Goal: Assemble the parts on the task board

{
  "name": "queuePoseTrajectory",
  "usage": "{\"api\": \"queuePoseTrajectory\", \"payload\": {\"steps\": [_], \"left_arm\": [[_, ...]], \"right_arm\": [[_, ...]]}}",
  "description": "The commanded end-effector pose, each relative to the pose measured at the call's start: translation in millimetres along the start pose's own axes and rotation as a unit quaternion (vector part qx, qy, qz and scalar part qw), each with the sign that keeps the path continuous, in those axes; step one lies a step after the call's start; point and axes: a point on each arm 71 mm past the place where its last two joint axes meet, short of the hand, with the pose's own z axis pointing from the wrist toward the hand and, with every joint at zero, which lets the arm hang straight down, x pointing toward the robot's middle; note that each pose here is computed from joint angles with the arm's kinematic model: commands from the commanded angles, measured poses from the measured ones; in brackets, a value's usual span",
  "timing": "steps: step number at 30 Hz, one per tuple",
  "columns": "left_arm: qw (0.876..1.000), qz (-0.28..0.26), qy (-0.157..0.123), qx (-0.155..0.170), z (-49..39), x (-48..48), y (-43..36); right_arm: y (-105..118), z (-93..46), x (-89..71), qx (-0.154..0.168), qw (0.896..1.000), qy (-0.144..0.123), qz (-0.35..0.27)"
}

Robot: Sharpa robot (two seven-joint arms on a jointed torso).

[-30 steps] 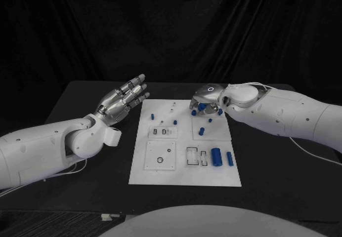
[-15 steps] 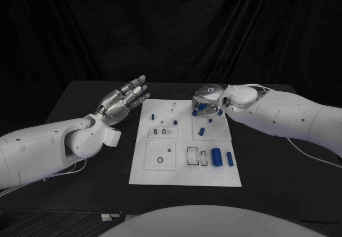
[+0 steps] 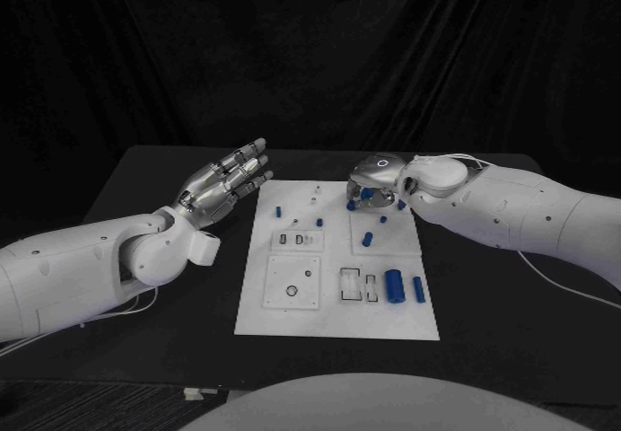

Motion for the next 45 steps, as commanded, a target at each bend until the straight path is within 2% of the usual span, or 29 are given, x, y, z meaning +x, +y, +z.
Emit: {"api": "queuePoseTrajectory", "payload": {"steps": [1, 13, 31, 45], "left_arm": [[1.000, -0.005, 0.008, 0.003, 0.8, 1.5, -0.9], [1.000, -0.006, 0.010, 0.000, 1.4, 1.5, 0.1], [1.000, -0.006, 0.011, -0.005, 1.7, 0.9, 1.3], [1.000, -0.008, 0.013, -0.011, 2.3, 1.2, 2.4]], "right_arm": [[0, 0.5, 3.7, 0.003, 1.000, 0.012, 0.007], [2, 2.5, 6.6, 0.010, 0.999, 0.031, 0.012], [9, 3.2, 7.1, -0.012, 1.000, 0.022, 0.013], [11, 6.9, 5.4, -0.009, 1.000, 0.013, 0.011]]}}
